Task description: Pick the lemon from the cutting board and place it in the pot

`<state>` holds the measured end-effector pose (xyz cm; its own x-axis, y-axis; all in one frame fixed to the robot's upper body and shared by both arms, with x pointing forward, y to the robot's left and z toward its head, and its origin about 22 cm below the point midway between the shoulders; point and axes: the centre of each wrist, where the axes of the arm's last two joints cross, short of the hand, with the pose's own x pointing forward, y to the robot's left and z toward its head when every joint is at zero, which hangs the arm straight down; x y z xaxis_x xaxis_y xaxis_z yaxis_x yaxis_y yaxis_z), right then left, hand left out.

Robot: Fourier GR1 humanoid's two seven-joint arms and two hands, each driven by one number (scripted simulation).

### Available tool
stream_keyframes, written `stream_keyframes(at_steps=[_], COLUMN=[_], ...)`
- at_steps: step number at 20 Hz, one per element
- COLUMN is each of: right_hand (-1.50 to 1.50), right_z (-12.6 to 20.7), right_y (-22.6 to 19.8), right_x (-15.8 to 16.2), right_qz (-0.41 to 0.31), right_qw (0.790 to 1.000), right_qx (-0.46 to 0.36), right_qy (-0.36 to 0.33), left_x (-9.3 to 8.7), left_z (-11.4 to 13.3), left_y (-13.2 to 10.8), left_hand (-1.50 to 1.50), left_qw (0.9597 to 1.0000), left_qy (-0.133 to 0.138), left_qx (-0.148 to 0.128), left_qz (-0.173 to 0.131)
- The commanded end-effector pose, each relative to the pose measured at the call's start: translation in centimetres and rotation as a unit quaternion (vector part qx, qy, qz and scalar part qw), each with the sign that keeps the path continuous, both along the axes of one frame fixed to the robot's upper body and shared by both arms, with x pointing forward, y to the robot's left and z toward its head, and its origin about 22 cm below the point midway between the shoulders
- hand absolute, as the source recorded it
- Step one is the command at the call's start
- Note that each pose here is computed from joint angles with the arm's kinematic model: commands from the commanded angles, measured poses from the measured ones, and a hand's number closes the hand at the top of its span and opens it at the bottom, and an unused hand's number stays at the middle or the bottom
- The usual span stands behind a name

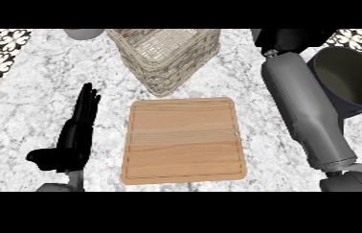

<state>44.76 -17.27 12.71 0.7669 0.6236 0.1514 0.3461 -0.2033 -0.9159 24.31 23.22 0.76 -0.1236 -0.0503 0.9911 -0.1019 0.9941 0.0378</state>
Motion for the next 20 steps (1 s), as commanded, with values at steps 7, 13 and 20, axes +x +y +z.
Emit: stream_keyframes(at_steps=[7, 13, 20], right_hand=[1.5, 1.5, 1.5], right_z=[-2.4, -3.8, -9.7], right_y=[-9.5, -14.7, -16.3], right_x=[-3.8, -5.7, -9.3], right_qz=[-0.096, -0.093, -0.146], right_qw=[0.994, 0.989, 0.967], right_qx=[0.052, 0.117, 0.206], right_qy=[-0.029, 0.009, 0.024], left_x=[-0.5, -0.1, -1.1], left_z=[0.1, -0.4, -0.7], left_y=[-0.8, -0.4, 0.7], left_hand=[0.0, 0.0, 0.0], left_qw=[1.0, 0.9999, 1.0], left_qy=[0.004, -0.009, -0.002], left_qx=[0.001, 0.006, 0.004], left_qz=[0.001, 0.005, 0.004])
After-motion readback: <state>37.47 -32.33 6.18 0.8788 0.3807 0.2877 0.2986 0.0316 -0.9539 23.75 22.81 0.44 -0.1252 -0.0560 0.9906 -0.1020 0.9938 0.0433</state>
